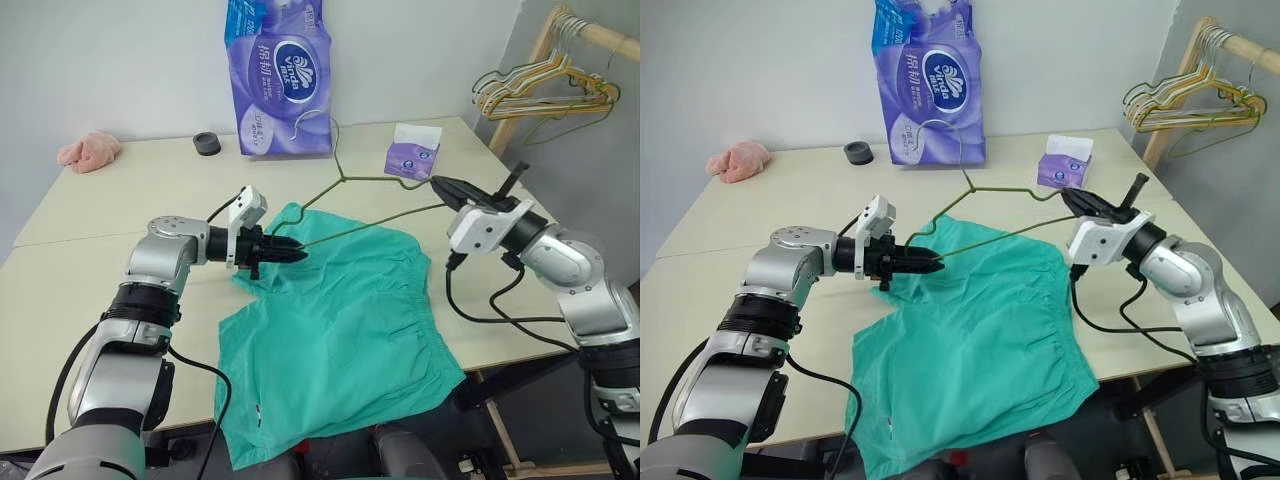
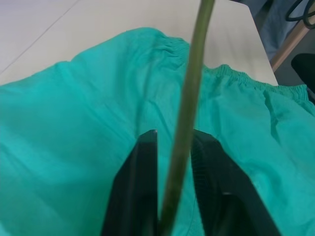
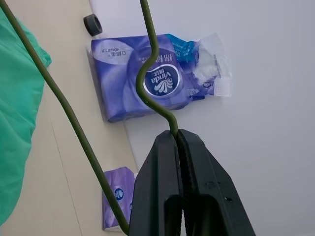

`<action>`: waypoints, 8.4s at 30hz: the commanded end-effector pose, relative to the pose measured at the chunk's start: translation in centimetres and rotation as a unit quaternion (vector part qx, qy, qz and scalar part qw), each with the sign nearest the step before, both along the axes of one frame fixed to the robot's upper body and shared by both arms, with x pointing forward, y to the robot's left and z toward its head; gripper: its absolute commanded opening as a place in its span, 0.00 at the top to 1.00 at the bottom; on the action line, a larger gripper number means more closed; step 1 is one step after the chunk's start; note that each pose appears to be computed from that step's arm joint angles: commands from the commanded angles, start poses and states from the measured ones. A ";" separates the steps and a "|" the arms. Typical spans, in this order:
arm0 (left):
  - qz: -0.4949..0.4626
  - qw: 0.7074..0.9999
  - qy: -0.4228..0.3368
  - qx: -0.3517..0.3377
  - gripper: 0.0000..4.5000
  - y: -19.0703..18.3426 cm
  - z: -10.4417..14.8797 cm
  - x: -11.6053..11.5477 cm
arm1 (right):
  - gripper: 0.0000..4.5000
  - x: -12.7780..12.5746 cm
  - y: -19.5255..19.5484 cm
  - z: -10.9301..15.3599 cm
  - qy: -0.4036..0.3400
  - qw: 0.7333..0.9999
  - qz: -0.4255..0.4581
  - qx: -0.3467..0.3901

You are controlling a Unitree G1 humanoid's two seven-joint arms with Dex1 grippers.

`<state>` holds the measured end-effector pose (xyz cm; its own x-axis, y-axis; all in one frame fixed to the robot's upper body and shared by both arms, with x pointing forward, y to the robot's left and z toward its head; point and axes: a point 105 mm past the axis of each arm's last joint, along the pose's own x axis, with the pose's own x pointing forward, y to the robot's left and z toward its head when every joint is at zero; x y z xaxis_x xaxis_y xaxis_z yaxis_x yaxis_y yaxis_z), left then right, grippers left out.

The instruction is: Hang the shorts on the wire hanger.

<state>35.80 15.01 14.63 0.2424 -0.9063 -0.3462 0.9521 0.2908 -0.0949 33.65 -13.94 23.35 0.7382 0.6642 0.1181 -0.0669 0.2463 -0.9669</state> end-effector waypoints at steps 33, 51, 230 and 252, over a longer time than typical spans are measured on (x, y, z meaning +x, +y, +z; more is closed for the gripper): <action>-0.115 0.980 -0.090 0.132 1.00 0.8 0.6 -1.8 | 0.25 -4.7 -3.2 -1.2 0.354 0.933 0.004 0.071; -0.167 0.963 -0.131 0.167 1.00 -0.5 0.5 -2.0 | 0.25 -3.8 0.3 -5.4 0.509 0.861 0.004 -0.015; 0.034 0.982 -0.185 0.015 0.35 2.1 5.0 3.1 | 1.00 -8.0 -1.6 -12.7 0.678 0.607 -0.100 0.403; -0.156 0.958 -0.204 0.125 0.00 -0.9 6.3 1.7 | 1.00 -5.8 -0.7 -10.2 0.561 0.819 -0.062 0.100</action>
<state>37.65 14.54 20.36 0.1438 -0.8573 -0.4943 0.9542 -0.0123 0.2990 27.53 -15.09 11.89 0.5018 0.6143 -0.6090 -0.8453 0.4978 -0.1943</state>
